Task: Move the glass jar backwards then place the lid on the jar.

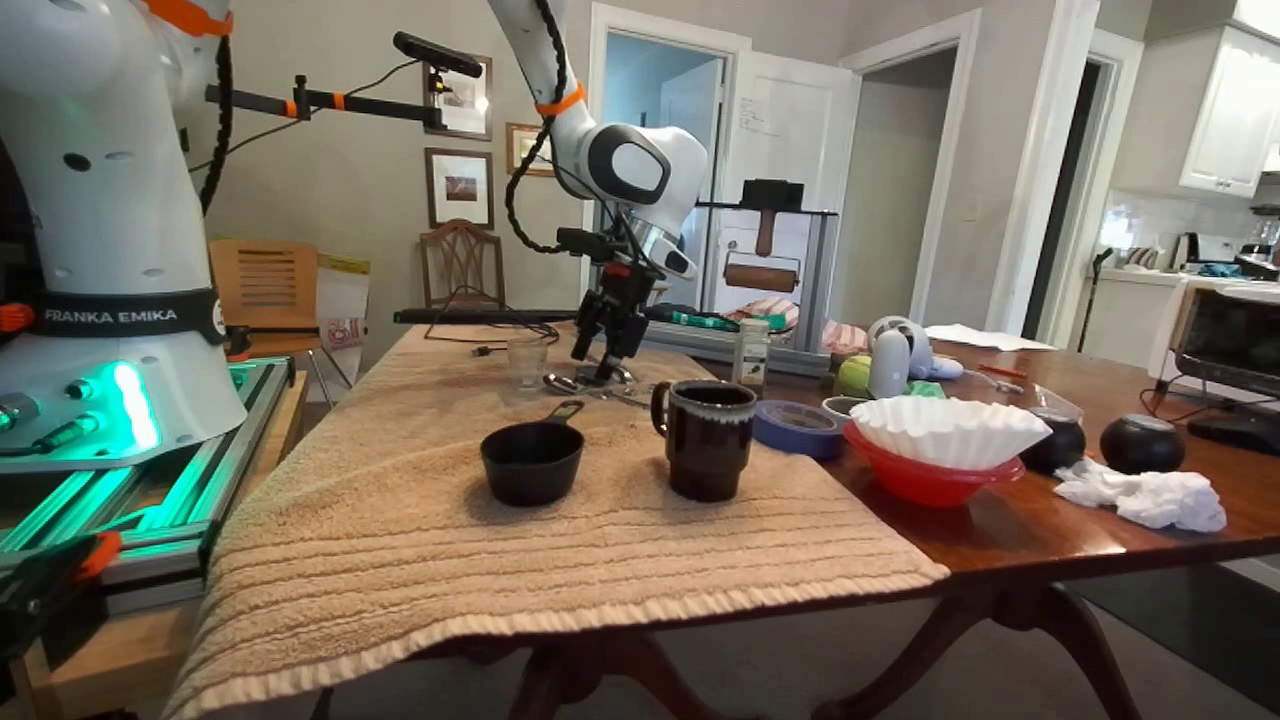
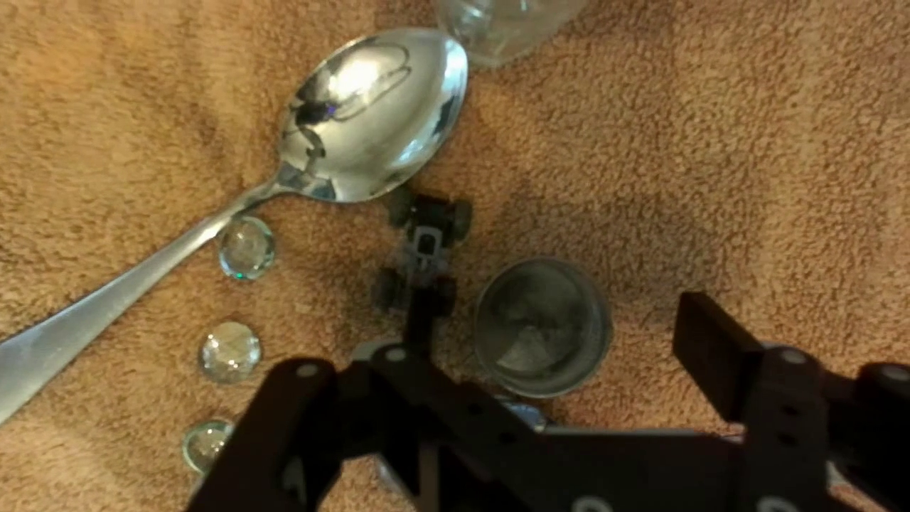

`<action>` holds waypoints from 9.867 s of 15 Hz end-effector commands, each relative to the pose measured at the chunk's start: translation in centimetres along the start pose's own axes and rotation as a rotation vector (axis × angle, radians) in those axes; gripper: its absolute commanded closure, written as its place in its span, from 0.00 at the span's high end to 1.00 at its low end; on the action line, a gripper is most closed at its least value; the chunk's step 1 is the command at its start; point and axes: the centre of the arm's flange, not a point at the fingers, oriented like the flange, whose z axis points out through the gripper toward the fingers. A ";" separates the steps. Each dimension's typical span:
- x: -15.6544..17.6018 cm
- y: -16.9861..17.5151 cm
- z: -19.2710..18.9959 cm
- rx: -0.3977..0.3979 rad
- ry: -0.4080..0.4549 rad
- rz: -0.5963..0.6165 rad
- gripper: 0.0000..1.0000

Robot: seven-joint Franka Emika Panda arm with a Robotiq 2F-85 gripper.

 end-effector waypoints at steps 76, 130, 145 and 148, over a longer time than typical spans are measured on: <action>10.2 8.8 -20.3 -0.135 0.046 -0.211 0.23; 14.1 10.9 -17.7 -0.146 -0.041 -0.293 0.23; 14.2 11.1 -17.8 -0.142 -0.042 -0.285 1.00; 13.5 10.8 -18.7 -0.136 -0.027 -0.286 1.00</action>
